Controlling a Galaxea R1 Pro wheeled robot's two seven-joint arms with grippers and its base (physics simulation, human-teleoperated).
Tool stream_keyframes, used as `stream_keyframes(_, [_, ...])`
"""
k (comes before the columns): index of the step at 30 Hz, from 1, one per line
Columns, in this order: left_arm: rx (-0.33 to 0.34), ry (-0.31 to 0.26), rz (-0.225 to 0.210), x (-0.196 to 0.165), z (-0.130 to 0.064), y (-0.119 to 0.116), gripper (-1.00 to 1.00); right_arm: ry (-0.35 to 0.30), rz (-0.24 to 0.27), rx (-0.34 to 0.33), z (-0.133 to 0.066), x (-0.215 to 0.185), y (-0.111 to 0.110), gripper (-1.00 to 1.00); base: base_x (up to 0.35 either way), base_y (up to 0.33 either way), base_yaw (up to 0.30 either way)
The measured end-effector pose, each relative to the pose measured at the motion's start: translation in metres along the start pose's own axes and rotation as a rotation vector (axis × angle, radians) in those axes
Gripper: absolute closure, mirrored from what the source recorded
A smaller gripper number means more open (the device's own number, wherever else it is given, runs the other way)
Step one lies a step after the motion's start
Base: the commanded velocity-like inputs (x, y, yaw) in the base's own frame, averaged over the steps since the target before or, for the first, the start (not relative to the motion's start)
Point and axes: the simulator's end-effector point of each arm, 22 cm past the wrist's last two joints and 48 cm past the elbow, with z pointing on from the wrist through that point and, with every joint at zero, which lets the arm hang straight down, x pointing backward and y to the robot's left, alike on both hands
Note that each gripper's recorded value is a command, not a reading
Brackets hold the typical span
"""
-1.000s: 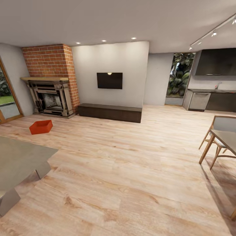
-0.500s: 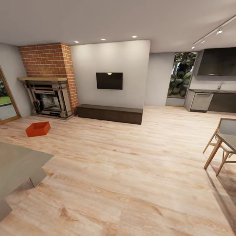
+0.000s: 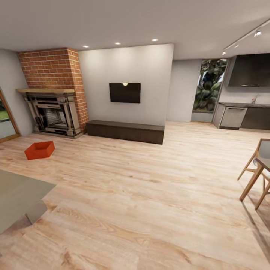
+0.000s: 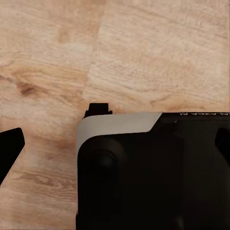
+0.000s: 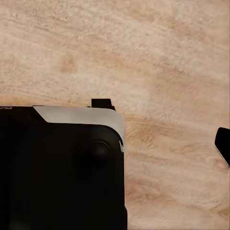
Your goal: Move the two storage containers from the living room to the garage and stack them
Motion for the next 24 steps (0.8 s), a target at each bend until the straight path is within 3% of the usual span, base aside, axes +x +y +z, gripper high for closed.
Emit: stream_keyframes(24, [0.0,0.0,0.0,0.0,0.0,0.0,-1.0,0.0,0.0,0.0,0.0,0.0001,0.0,-1.0,0.321,0.0,0.0])
